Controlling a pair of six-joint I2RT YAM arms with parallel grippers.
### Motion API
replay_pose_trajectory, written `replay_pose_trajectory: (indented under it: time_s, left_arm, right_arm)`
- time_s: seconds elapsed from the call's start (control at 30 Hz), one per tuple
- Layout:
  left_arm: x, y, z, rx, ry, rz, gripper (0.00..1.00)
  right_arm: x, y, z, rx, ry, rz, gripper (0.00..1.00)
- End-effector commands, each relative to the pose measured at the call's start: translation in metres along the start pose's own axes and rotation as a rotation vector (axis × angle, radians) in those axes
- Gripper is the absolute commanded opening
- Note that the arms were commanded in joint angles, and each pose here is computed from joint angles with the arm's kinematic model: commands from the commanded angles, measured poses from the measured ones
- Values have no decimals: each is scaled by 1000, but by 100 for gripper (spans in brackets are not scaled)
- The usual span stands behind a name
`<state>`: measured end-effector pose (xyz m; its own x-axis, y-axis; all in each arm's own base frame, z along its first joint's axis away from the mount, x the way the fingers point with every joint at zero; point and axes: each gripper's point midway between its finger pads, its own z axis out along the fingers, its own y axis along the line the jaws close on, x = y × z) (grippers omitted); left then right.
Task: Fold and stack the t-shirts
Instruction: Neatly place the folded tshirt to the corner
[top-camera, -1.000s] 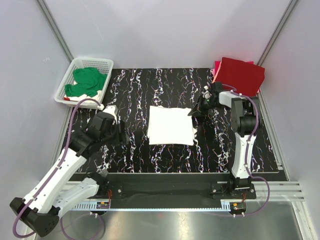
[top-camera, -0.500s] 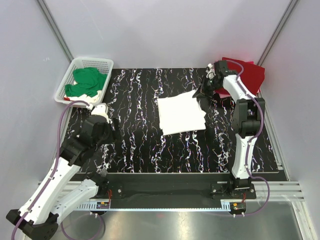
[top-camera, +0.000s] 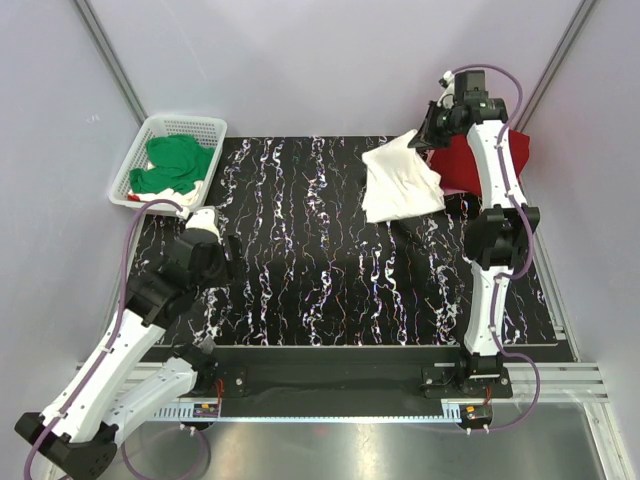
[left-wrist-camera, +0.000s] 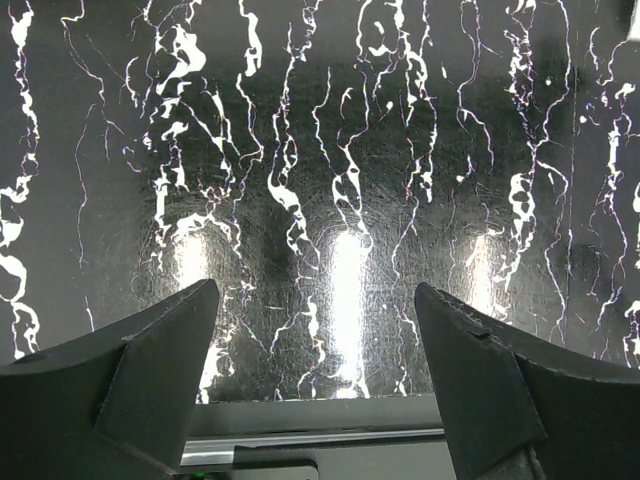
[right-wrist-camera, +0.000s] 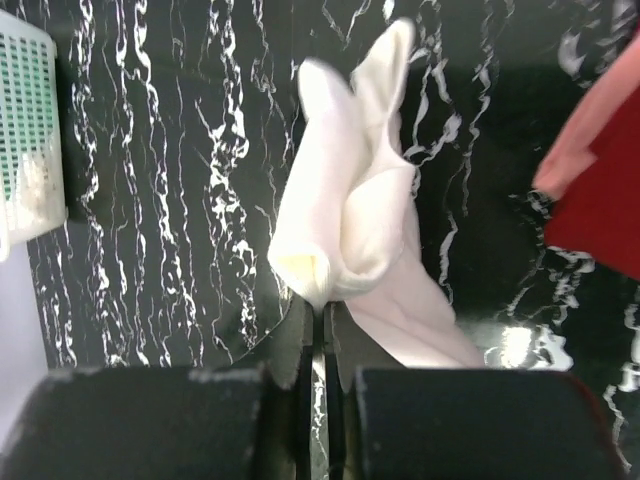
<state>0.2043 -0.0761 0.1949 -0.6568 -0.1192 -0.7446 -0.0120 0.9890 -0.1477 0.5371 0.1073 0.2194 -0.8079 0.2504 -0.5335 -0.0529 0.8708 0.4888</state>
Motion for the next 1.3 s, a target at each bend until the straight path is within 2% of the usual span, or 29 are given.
replay_pose_trajectory:
  time_s: [0.0, 0.2, 0.23, 0.73, 1.27]
  left_arm:
    - [-10, 0, 3, -12, -43, -14, 85]
    - [-10, 1, 4, -16, -41, -16, 86]
    - [-9, 0, 5, -16, -38, -14, 86]
    - [-7, -2, 9, -15, -20, -5, 86]
    - [-5, -2, 12, -20, -6, -2, 86]
  right_arm:
    - [-19, -6, -21, 49, -52, -22, 0]
    - [-41, -8, -41, 56, -134, -39, 0]
    - [-49, -22, -49, 77, -156, -25, 0]
    - [-117, -6, -143, -2, -449, -99, 0]
    - [-145, -20, -187, -84, -564, -28, 0]
